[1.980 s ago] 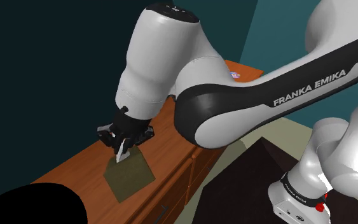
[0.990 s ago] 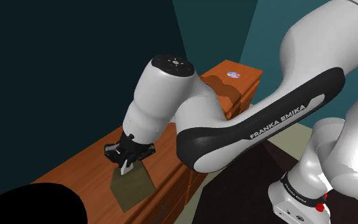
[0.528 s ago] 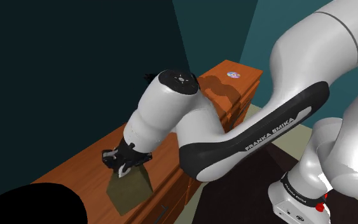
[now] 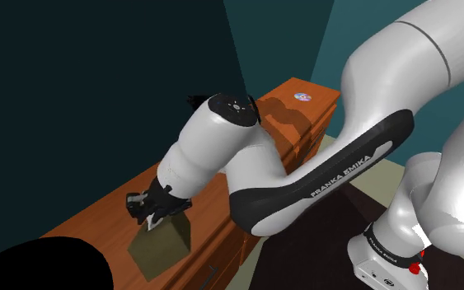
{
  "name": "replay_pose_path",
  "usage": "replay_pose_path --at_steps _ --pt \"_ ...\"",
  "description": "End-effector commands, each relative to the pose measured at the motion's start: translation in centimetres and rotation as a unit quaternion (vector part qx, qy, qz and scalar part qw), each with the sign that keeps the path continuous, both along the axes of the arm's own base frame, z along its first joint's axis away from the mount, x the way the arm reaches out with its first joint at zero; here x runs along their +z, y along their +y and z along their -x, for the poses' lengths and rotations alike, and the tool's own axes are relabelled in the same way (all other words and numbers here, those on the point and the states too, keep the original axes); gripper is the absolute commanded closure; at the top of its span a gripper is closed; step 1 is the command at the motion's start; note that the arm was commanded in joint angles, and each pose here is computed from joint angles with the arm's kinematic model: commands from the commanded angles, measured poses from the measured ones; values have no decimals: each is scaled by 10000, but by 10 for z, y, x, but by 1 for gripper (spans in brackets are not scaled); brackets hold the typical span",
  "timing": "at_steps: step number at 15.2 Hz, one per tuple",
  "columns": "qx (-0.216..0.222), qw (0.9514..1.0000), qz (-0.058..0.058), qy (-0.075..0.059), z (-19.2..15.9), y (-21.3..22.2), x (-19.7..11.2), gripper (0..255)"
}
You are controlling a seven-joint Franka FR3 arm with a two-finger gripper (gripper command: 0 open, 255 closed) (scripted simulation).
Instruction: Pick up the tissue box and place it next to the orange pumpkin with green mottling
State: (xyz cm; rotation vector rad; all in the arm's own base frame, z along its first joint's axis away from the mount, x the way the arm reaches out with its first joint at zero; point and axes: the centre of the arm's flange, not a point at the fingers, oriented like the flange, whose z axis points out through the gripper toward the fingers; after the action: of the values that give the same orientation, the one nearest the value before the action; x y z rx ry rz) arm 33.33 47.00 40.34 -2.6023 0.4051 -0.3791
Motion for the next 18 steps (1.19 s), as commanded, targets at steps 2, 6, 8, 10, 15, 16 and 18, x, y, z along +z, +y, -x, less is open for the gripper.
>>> replay_pose_path --at_steps 2,6,8,10,15,16,18 --pt "-87 9970 647 413 3 -20 -35 0" --pt "-51 9971 618 451 14 -32 -27 0" --pt "-93 9970 657 401 5 -15 -18 0" --pt "-93 9970 657 401 12 -23 6 0" --pt "-93 9970 657 401 15 -26 15 0" --pt "-93 9970 657 401 15 -26 15 0" --pt "-93 9970 657 401 15 -26 15 0"
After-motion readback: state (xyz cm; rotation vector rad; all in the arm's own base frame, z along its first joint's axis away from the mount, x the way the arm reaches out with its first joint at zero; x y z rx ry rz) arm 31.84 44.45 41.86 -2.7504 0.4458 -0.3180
